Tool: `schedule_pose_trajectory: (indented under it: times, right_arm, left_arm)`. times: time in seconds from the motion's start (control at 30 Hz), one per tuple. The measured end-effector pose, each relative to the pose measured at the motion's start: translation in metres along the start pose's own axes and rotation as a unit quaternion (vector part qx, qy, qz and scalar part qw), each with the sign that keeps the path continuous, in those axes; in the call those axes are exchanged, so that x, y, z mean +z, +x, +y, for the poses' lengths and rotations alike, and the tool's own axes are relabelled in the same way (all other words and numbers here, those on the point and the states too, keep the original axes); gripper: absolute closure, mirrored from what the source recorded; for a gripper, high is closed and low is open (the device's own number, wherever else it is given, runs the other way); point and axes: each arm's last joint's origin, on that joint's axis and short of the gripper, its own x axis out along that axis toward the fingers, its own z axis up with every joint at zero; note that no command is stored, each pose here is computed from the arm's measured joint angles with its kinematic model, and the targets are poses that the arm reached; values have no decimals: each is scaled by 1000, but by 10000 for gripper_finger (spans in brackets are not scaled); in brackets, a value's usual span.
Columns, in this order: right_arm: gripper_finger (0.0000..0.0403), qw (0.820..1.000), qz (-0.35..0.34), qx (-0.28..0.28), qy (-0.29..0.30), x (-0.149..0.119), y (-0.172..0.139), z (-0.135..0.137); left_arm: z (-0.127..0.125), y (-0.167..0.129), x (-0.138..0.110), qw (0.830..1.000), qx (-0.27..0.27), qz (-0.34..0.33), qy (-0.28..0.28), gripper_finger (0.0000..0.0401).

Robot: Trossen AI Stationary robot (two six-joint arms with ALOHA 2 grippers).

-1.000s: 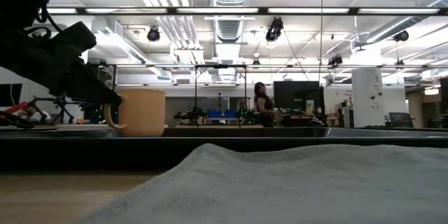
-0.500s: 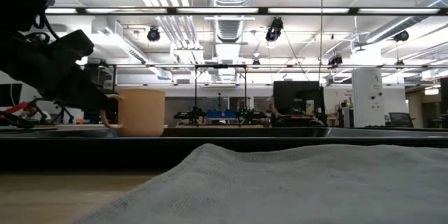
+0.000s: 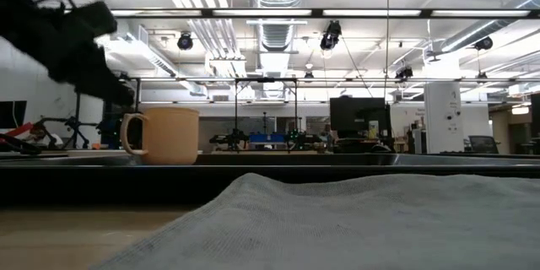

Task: Set up tray
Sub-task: Put the white plate on the serving tray

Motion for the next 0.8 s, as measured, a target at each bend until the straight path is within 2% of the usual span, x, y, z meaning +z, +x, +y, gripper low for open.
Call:
schedule_pose_trajectory:
  times: [0.1, 0.3, 0.53, 0.67, 0.8]
  right_arm:
    - [273, 1000, 0, 0, -2, 0, 0, 0]
    - [280, 1000, 3, 0, -13, 0, 0, 0]
    - [277, 1000, 7, 1, -24, -2, 2, 0]
    - [273, 1000, 11, 2, -26, -4, 4, 0]
    - [275, 1000, 16, 3, -25, -6, 6, 0]
  left_arm:
    - [6, -14, 13, 998, 25, 32, 53, 269]
    - [20, -38, 32, 989, 65, 96, 96, 269]
    - [28, -38, 49, 989, 64, 131, 26, 269]
    - [34, -29, 57, 982, 90, 168, 13, 269]
    - [45, -17, 69, 966, 113, 231, 15, 269]
